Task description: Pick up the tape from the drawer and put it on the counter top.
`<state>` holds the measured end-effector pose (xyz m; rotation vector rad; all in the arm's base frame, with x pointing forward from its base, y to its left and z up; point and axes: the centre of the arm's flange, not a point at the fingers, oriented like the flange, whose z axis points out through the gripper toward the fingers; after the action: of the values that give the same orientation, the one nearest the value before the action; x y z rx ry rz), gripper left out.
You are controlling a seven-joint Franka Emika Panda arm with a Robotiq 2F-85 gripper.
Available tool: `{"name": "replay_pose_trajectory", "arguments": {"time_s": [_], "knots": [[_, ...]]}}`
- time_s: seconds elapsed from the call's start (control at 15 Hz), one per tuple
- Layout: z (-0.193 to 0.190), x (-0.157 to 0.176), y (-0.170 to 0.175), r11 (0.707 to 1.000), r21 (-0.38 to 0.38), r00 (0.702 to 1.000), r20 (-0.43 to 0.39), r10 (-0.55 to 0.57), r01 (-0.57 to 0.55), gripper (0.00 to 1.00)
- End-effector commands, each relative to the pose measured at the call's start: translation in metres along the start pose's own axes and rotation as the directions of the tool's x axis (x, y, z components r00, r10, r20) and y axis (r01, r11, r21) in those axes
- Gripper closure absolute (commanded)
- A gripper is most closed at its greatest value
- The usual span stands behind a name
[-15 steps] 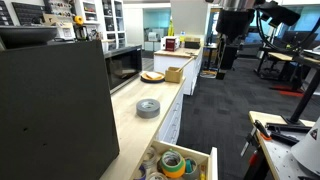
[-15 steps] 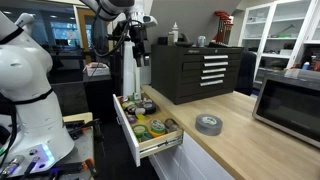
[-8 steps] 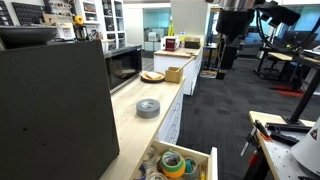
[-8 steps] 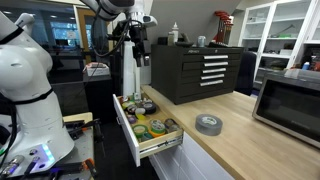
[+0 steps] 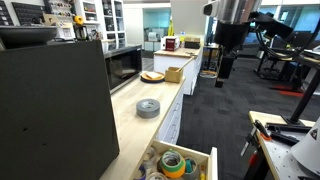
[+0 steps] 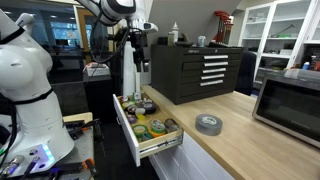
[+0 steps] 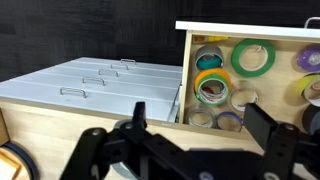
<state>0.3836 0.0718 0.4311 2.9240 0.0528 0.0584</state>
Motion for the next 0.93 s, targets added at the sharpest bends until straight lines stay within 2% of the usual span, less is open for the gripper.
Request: {"name": "replay_pose_trajectory", "arguments": {"time_s": [0.0,0.53,0.67,0.73,0.87], "knots": [[0.044,0.013,-0.014,1.000,0.029,1.000,-0.001,-0.007,0.007,0.00],[0.125,0.055,-0.058,0.981,0.141,0.990,-0.074,-0.122,0.131,0.00],[0.134,0.063,-0.066,0.974,0.169,0.987,-0.091,-0.135,0.149,0.00],[0.126,0.047,-0.060,0.983,0.137,0.991,-0.072,-0.116,0.125,0.00],[0.135,0.054,-0.065,0.979,0.150,0.989,-0.073,-0.126,0.136,0.00]]}}
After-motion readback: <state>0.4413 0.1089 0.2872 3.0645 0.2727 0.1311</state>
